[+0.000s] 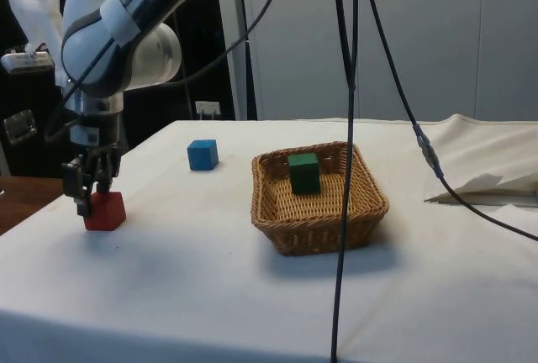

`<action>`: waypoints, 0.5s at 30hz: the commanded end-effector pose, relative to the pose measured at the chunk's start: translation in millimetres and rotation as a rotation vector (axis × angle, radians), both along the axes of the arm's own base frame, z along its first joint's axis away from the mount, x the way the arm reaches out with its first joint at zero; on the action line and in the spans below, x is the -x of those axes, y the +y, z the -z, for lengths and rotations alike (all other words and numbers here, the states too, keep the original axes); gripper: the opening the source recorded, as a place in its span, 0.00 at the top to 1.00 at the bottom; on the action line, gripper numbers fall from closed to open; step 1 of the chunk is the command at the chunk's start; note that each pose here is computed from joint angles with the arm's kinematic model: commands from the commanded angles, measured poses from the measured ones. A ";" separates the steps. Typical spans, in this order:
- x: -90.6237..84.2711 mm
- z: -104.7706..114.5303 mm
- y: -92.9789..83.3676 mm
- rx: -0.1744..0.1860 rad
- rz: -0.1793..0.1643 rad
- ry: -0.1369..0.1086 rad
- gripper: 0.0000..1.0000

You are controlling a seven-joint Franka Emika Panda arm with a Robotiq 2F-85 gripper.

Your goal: Pick up exactly two blocks and place them into the basket.

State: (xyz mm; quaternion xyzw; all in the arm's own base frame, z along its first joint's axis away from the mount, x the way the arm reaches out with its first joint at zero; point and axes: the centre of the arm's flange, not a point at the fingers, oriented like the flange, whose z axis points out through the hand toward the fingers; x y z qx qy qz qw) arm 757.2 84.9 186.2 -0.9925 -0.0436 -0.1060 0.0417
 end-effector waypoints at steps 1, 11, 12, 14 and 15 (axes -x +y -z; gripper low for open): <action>0.0 0.0 0.0 0.000 0.000 0.000 0.99; 1.9 -6.6 -2.2 0.000 0.010 0.004 0.99; 3.0 -8.0 -1.9 0.000 0.011 0.005 0.99; 5.1 -11.3 -1.5 0.000 0.013 0.005 0.99; 6.3 -13.5 -1.3 0.000 0.014 0.005 0.99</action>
